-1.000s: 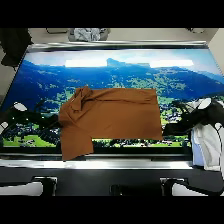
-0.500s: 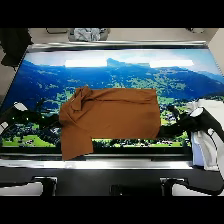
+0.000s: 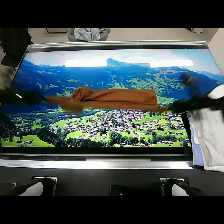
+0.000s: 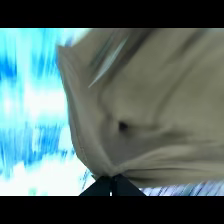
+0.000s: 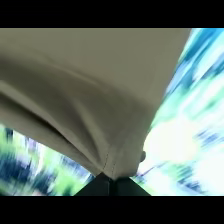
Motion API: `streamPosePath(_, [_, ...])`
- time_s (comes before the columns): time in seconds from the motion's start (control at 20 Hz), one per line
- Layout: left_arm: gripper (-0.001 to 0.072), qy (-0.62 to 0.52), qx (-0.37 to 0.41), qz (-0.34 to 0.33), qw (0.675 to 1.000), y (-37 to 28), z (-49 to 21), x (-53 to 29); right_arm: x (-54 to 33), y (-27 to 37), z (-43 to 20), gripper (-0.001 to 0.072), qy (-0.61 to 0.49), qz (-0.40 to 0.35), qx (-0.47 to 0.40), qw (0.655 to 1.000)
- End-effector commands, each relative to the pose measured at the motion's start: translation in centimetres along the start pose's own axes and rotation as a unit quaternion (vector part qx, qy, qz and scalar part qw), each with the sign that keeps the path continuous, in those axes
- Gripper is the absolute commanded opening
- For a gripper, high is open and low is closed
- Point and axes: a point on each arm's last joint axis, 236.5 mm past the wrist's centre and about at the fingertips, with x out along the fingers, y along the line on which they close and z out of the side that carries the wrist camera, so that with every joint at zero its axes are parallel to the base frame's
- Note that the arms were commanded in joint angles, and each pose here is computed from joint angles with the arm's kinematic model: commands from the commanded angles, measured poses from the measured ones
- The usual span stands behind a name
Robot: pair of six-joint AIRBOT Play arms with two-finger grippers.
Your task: Fold the shirts.
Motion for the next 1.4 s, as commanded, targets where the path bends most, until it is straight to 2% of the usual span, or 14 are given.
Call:
streamPosePath(0.0, [0.0027,-0.303,0.089,-0.004,0.949,-9.8,9.4,-20.7,-22.2,0.6,9.2,0.0032,-0.209,-0.222,-0.133,0.943])
streamPosePath(0.1, [0.0027,-0.454,0.135,-0.011,0.880,-15.1,9.7,-32.8,-36.9,4.2,10.8,0.0031,-0.356,-0.352,-0.170,0.849])
streamPosePath(0.15, [0.0027,-0.507,0.150,-0.017,0.849,-17.2,8.6,-37.6,-41.9,6.2,9.9,0.0031,-0.397,-0.389,-0.178,0.812])
streamPosePath(0.2, [0.0027,-0.538,0.153,-0.027,0.828,-18.7,7.3,-40.8,-45.0,7.7,8.5,0.0031,-0.419,-0.408,-0.172,0.792])
streamPosePath(0.5, [0.0027,-0.576,0.157,-0.049,0.801,-21.3,4.0,-45.6,-47.6,9.1,4.2,0.0031,-0.401,-0.438,-0.153,0.790])
streamPosePath(0.65, [0.0026,-0.587,0.163,-0.021,0.793,-20.8,4.2,-46.6,-46.6,8.7,4.2,0.0031,-0.387,-0.431,-0.150,0.801])
streamPosePath(0.75, [0.0026,-0.567,0.161,0.032,0.807,-18.3,5.3,-45.1,-43.5,7.2,4.3,0.0031,-0.342,-0.407,-0.139,0.835])
streamPosePath(0.8, [0.0026,-0.541,0.157,0.047,0.825,-17.1,6.0,-43.2,-41.0,6.0,4.4,0.0031,-0.305,-0.388,-0.132,0.859])
streamPosePath(0.9, [0.0026,-0.440,0.153,0.067,0.883,-14.1,7.6,-36.2,-33.9,3.7,4.5,0.0031,-0.209,-0.318,-0.116,0.918])
streamPosePath(1.0, [0.0026,-0.282,0.122,0.072,0.949,-9.5,7.8,-25.7,-23.6,2.0,2.3,0.0030,-0.050,-0.191,-0.079,0.977])
streamPosePath(1.05, [0.0026,-0.195,0.103,0.071,0.973,-6.9,6.9,-19.7,-18.4,1.0,0.5,0.0030,0.036,-0.131,-0.059,0.989])
streamPosePath(1.15, [0.0027,-0.056,0.070,0.064,0.994,-2.5,3.5,-8.6,-9.3,-1.9,-1.8,0.0030,0.127,-0.070,-0.026,0.989])
streamPosePath(1.25, [0.0026,0.040,0.036,0.059,0.997,1.1,-1.1,1.8,-0.7,-4.4,-2.2,0.0030,0.143,-0.047,-0.002,0.989])
streamPosePath(1.35, [0.0027,0.074,0.026,0.060,0.995,2.8,-3.2,8.8,6.2,-5.3,-1.2,0.0031,0.144,-0.037,-0.012,0.989])
